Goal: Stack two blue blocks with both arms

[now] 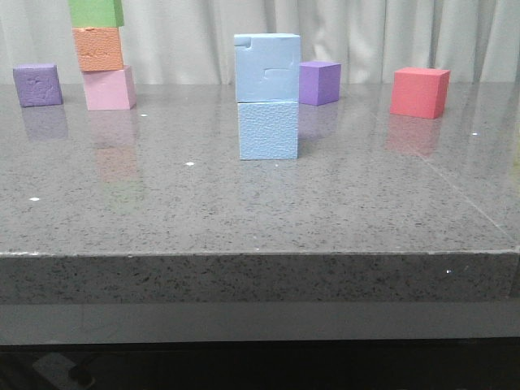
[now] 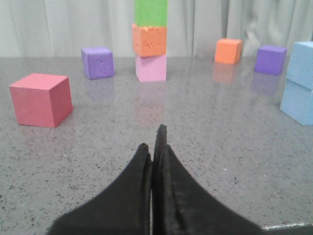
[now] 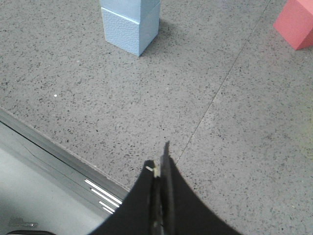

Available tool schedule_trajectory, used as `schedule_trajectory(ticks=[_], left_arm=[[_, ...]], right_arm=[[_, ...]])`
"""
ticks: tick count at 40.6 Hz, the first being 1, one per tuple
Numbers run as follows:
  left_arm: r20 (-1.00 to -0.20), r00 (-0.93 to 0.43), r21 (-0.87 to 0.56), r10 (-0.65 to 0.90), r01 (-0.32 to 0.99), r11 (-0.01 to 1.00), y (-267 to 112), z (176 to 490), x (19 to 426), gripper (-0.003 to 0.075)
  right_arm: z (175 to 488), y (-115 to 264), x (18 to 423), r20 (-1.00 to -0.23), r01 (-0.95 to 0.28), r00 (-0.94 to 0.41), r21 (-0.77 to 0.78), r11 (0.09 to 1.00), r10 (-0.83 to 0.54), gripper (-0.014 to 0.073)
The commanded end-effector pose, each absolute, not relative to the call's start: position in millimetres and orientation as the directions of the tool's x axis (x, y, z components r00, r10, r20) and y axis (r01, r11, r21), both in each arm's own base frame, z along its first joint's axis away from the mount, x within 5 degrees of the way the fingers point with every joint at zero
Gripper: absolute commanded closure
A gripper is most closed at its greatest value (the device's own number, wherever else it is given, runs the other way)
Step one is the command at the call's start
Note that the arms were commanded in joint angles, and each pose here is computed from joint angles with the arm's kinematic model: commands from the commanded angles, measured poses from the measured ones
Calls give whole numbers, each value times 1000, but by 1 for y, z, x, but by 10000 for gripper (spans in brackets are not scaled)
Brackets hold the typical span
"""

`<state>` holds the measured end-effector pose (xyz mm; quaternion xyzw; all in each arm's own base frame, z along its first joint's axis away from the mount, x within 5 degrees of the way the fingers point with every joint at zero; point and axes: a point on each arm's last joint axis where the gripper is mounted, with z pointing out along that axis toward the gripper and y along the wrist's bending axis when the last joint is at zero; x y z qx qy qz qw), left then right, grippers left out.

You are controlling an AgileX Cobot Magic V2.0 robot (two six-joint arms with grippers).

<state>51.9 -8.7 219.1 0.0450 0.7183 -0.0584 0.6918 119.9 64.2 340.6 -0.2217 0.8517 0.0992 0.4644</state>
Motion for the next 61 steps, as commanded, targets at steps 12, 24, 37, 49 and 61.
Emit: schedule_trajectory(ticks=[12,24,37,49,61], left_arm=[[-994,98,-33,-43,103,994,-5,212,54,741],[-996,94,22,13,96,995,-5,211,54,741],[-995,90,-27,-31,53,998,-3,211,54,741],[-992,99,-77,-82,61,995,-3,212,54,741],[-988,133,-75,-83,63,995,-3,215,54,741]], right_arm=[[355,64,122,-882,-466,-394,-53,883,-260,714],[355,64,122,-881,-466,-394,-53,883,-260,714],[355,64,122,-881,-466,-394,-53,883,-260,714],[355,64,122,-881,-466,-394,-53,883,-260,714],[355,64,122,-881,-466,-394,-53,883,-260,714]])
